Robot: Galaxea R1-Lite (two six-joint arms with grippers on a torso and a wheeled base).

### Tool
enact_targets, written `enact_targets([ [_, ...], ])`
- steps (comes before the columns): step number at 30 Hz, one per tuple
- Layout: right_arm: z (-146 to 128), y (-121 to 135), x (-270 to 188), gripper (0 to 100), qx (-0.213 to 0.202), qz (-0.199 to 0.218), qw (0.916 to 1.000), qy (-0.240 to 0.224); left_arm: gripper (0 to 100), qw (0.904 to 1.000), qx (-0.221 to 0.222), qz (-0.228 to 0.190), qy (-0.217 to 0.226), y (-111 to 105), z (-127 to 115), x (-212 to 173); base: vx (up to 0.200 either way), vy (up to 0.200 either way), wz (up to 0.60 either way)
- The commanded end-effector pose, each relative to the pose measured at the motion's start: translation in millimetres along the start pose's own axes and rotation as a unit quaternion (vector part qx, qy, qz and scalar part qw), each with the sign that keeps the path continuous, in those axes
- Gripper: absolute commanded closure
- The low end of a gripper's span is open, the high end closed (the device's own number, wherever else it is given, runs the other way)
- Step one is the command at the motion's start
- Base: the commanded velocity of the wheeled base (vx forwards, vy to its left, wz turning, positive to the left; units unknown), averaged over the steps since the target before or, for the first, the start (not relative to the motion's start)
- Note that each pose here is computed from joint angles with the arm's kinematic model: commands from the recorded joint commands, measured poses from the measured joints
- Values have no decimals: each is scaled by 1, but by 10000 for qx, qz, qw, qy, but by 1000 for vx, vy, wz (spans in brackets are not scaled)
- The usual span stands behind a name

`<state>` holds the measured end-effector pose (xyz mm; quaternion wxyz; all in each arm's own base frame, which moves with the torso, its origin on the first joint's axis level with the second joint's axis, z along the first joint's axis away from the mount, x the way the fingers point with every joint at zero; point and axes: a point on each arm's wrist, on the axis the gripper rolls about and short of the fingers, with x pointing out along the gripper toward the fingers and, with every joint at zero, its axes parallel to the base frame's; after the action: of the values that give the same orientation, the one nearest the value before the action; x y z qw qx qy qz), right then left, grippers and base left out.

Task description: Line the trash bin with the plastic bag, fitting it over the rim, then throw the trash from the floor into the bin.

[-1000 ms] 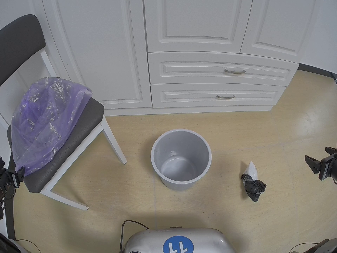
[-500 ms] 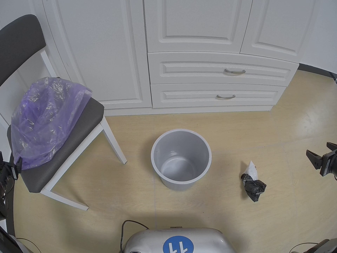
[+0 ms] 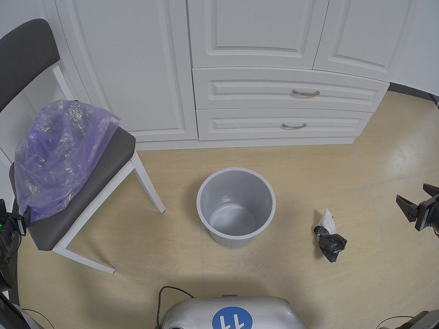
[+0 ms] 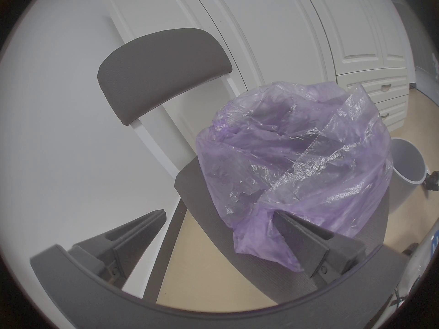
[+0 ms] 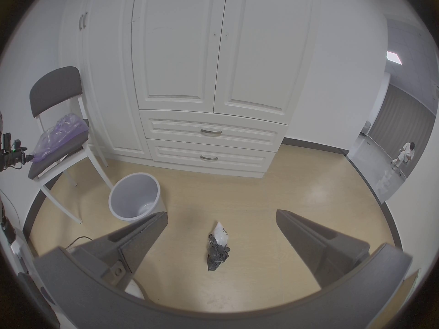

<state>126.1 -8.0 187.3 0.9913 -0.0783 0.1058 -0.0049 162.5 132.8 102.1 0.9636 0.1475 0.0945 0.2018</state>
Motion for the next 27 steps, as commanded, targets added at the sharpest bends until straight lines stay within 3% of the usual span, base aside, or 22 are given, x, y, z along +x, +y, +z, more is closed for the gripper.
enact_targets([
  [1,-1,1,0,0,-6,18,10000,10,100,10000,25,23,-81,0,4,-5,0,0,0],
  [11,-2,5,-1,0,-50,194,9998,13,100,9999,43,38,-161,0,7,-8,0,0,0],
  [14,-4,15,-2,0,-134,551,9984,-22,100,9997,66,18,-239,-2,11,-11,0,0,0],
  [22,-1,27,-5,0,-109,1001,9948,-138,100,9986,143,-83,-510,-9,21,-25,0,0,0],
  [27,6,35,-8,0,92,1265,9908,-462,100,9910,-35,-433,-1263,-25,46,-49,0,0,0],
])
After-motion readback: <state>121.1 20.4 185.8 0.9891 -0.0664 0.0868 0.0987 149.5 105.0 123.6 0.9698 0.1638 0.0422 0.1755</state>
